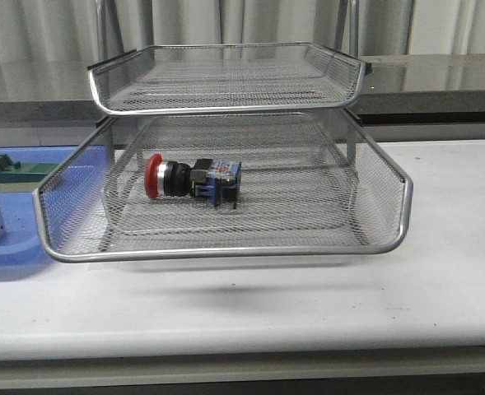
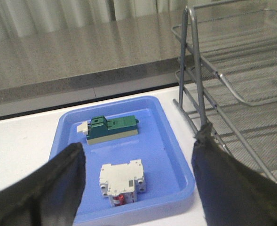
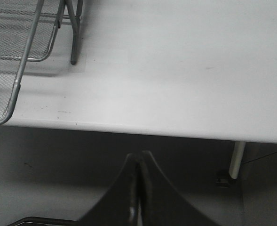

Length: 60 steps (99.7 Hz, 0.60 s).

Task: Place button on rack with both arms
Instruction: 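Withdraw the left gripper back toward the blue tray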

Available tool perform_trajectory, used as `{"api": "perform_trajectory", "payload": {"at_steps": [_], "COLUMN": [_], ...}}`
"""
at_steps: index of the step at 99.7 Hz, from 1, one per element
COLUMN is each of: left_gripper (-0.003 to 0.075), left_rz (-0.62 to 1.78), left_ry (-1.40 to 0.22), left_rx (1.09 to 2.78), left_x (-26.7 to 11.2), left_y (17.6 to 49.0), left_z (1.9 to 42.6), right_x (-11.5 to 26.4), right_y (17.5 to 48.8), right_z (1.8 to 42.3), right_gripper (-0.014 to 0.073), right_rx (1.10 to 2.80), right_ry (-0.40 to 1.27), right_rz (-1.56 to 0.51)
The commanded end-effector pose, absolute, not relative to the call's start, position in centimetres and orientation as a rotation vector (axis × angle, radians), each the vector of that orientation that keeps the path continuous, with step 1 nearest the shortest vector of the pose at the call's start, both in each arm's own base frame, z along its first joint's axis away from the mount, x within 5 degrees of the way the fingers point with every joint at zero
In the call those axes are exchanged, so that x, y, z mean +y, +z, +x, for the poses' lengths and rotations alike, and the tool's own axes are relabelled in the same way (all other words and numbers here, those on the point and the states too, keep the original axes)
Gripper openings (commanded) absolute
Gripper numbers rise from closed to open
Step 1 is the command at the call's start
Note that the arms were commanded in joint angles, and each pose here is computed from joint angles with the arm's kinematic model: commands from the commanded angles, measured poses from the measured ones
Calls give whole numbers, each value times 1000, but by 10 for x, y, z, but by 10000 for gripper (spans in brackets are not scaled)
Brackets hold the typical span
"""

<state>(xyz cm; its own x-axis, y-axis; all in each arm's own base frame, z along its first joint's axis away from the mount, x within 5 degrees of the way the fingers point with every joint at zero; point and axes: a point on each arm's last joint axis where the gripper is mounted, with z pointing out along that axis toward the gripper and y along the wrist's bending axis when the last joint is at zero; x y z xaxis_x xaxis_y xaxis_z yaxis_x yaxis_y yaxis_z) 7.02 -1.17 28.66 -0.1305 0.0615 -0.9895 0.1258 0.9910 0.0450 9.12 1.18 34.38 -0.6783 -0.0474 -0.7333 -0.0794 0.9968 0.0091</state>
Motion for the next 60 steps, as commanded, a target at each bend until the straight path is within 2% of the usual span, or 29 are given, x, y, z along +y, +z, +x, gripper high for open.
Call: {"api": "perform_trajectory", "payload": {"at_steps": [1, 13, 40, 49, 60], "left_gripper": [461, 461, 453, 384, 214], "left_rz": [60, 69, 71, 57, 54], "left_ry": [-57, -57, -74, -88, -90], "left_rx": [1527, 1476, 1539, 1545, 1551], "left_x": [-8, -9, -10, -10, -10], "left_y": [303, 301, 281, 278, 275], "left_z": [60, 47, 51, 52, 53], "right_x": [11, 11, 11, 11, 11], "right_y": [357, 357, 357, 357, 357], "right_z": [93, 93, 93, 93, 93], "right_gripper": [-71, -71, -71, -71, -71], "right_rx": [2235, 2235, 2235, 2235, 2235], "right_ry": [48, 48, 48, 48, 48], "right_rz": [-91, -91, -91, -91, -91]}}
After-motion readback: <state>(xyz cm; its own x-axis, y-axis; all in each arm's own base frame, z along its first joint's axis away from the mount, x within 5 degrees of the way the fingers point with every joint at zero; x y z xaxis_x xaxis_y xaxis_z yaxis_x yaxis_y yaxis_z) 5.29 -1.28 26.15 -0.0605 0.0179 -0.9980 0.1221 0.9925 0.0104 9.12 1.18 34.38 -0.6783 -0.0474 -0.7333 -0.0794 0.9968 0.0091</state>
